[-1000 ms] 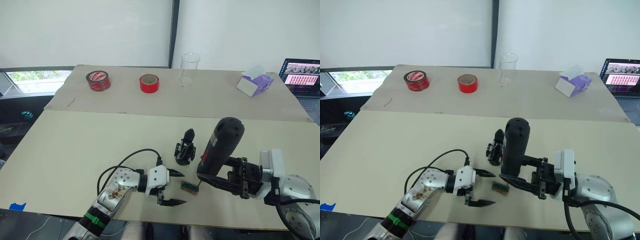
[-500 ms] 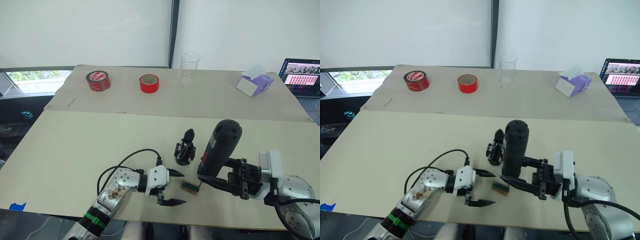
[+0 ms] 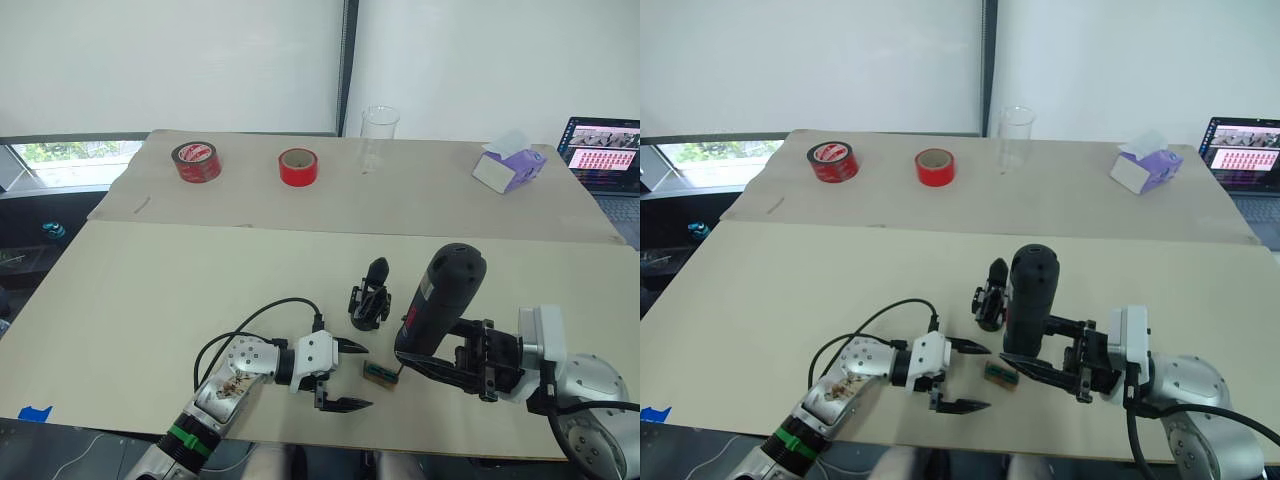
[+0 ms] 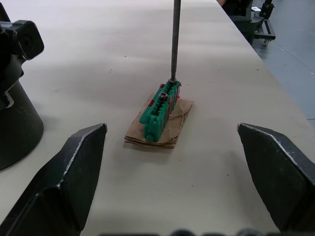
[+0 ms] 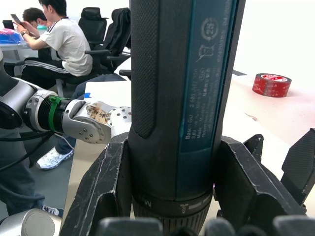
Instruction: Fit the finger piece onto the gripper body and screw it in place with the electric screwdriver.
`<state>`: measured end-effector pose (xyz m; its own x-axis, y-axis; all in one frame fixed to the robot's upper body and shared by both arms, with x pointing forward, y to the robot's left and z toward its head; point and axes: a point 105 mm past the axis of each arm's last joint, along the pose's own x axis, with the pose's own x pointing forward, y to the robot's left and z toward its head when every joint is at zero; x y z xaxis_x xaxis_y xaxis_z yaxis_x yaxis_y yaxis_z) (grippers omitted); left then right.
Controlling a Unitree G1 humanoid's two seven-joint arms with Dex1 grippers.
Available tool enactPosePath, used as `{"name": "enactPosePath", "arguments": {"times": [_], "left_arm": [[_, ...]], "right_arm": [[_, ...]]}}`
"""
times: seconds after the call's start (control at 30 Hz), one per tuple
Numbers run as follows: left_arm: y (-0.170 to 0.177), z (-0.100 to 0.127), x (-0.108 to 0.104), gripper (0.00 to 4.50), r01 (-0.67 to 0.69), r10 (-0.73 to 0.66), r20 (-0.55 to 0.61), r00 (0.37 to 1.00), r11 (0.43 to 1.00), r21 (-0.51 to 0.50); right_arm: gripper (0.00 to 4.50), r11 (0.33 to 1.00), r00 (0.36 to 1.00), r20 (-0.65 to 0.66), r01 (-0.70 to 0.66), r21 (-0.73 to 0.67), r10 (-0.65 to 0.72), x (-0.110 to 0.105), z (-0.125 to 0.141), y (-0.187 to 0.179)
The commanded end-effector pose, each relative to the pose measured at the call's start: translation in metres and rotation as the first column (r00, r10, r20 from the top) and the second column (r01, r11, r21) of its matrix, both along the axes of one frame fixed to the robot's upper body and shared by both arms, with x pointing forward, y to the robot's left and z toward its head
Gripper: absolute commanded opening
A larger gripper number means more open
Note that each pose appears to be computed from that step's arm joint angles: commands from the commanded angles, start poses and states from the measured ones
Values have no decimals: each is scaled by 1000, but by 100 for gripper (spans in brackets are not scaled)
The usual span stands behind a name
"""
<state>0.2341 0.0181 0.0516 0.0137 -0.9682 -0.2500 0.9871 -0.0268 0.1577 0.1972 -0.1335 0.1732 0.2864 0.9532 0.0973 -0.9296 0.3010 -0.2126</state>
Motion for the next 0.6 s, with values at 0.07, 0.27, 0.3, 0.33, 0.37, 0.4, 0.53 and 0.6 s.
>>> {"name": "enactPosePath", "arguments": {"times": [0.07,0.27,0.3,0.33,0.37,0.4,0.53,0.6], "left_arm": [[2,-17,-6,450,-4,6,-56,998,999,36],[8,-12,-6,450,-11,12,-53,999,1000,14],[9,-11,-6,450,-11,11,-52,999,1000,7],[10,-9,-6,450,-13,13,-50,999,1000,-1],[10,-8,-6,450,-16,16,-48,999,1000,-9],[11,-6,-5,450,-21,20,-48,999,1000,-22],[13,1,-4,450,-32,29,-42,999,998,-54],[14,4,-4,450,-33,31,-34,999,997,-68]], "right_arm": [[191,1000,998,54,-13,16,12,-3,10,0],[191,1000,998,66,-17,22,15,-4,15,-1],[191,1000,998,67,-18,24,16,-4,16,-1],[191,1000,998,68,-19,25,17,-5,17,-1],[191,999,997,70,-20,26,18,-5,18,0],[191,999,997,72,-20,28,18,-5,20,0],[191,999,997,79,-20,36,17,-5,24,1],[191,999,996,87,-17,46,13,-5,28,1]]}}
